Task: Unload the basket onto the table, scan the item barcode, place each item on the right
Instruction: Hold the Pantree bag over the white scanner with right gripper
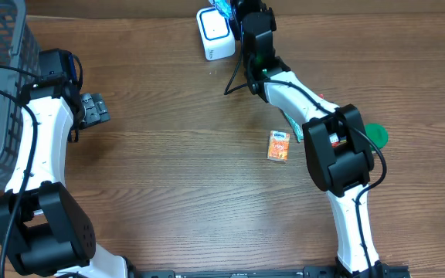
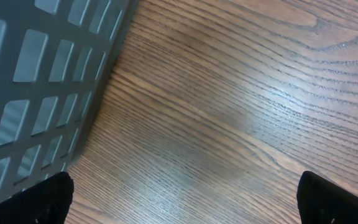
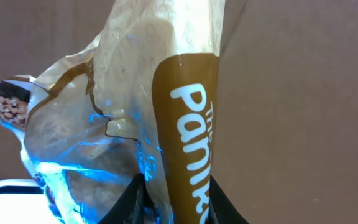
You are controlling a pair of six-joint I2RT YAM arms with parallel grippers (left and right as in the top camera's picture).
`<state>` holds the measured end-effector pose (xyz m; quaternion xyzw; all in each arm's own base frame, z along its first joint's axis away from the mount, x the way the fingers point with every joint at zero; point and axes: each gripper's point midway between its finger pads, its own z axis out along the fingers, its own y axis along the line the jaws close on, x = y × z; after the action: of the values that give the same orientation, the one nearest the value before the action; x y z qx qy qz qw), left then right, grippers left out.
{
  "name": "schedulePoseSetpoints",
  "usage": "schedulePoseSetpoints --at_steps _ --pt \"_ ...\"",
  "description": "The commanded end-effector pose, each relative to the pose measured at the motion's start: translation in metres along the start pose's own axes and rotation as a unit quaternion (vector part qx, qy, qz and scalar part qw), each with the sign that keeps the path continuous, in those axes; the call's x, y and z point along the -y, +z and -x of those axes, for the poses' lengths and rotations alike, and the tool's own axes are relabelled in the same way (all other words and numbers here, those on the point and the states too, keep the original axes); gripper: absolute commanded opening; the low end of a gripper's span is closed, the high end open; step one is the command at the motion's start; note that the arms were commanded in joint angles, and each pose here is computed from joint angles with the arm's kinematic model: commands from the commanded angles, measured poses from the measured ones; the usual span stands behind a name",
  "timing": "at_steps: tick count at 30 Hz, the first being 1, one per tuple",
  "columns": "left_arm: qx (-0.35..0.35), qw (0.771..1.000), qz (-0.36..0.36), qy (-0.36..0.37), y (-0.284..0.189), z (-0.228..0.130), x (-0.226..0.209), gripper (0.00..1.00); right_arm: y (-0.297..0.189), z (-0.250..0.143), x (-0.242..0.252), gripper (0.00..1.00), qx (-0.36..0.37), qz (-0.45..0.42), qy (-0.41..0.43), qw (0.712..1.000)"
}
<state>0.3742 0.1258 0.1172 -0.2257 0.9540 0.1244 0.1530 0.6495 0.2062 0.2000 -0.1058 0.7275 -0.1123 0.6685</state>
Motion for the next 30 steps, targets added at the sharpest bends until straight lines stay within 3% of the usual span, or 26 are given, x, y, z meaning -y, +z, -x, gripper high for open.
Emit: schedulePoseSetpoints --at_steps 1,7,30 --pt "0.016 1.000 0.001 0.001 -0.009 0.007 0.000 1.00 -0.001 0.008 0.003 0.04 0.007 -0.021 -0.018 1.000" --pt "0.016 1.000 0.001 0.001 -0.009 0.007 0.000 1.00 -0.007 0.005 0.021 0.04 -0.010 -0.093 -0.020 0.995" --pt "0.016 1.000 0.001 0.001 -0.009 0.007 0.000 1.00 -0.015 -0.024 -0.031 0.04 -0.060 -0.008 -0.046 0.997"
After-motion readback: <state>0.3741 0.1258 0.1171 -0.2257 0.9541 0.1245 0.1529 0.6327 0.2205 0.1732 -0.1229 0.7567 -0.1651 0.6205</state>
